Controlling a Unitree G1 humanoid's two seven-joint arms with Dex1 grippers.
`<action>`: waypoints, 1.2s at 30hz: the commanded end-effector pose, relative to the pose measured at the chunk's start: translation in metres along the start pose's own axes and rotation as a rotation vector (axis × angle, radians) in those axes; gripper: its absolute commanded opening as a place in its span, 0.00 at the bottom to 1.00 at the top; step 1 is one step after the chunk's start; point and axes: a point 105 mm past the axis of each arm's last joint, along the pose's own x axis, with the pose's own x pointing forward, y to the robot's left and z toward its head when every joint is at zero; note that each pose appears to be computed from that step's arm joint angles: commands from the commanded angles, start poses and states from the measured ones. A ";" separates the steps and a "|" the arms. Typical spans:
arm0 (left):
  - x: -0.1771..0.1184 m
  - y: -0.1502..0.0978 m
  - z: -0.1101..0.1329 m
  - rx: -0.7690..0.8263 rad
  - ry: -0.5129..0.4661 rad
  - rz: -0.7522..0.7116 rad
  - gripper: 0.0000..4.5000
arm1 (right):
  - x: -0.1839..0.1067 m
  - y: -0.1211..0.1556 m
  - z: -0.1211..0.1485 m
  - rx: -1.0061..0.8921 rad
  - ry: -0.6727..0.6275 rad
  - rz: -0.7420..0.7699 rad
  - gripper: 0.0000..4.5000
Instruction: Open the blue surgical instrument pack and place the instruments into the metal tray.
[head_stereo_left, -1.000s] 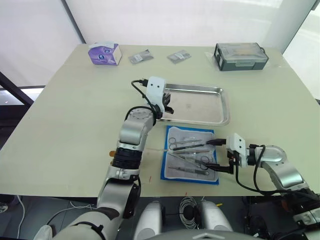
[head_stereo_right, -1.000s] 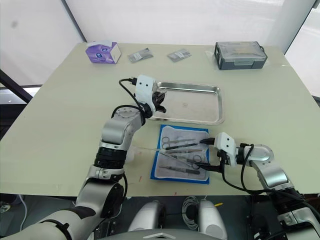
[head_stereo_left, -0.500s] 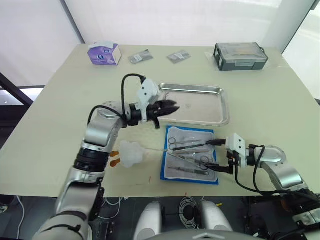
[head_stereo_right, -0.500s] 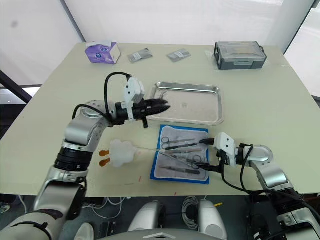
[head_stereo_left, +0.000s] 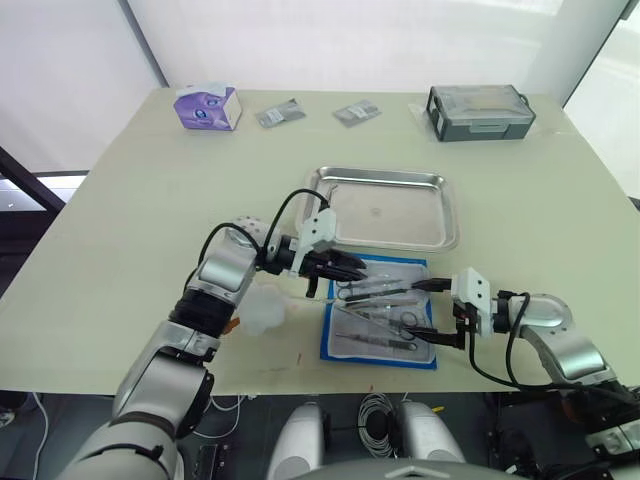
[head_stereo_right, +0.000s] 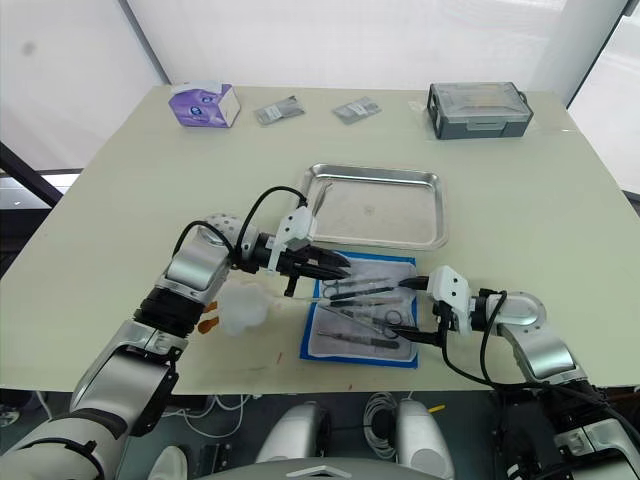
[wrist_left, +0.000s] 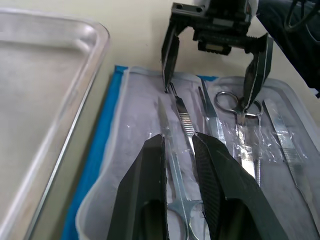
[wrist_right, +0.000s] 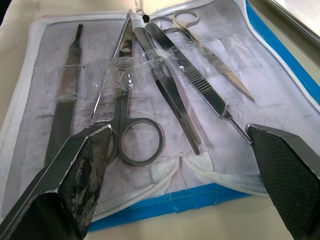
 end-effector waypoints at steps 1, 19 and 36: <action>0.002 0.004 0.002 0.045 0.022 0.002 0.20 | 0.001 0.025 -0.051 0.143 0.176 0.048 1.00; 0.009 0.007 -0.017 0.028 0.073 0.057 0.26 | 0.000 0.024 -0.050 0.140 0.179 0.044 1.00; 0.017 0.001 -0.025 0.036 0.092 0.030 0.37 | -0.002 0.024 -0.051 0.142 0.184 0.039 1.00</action>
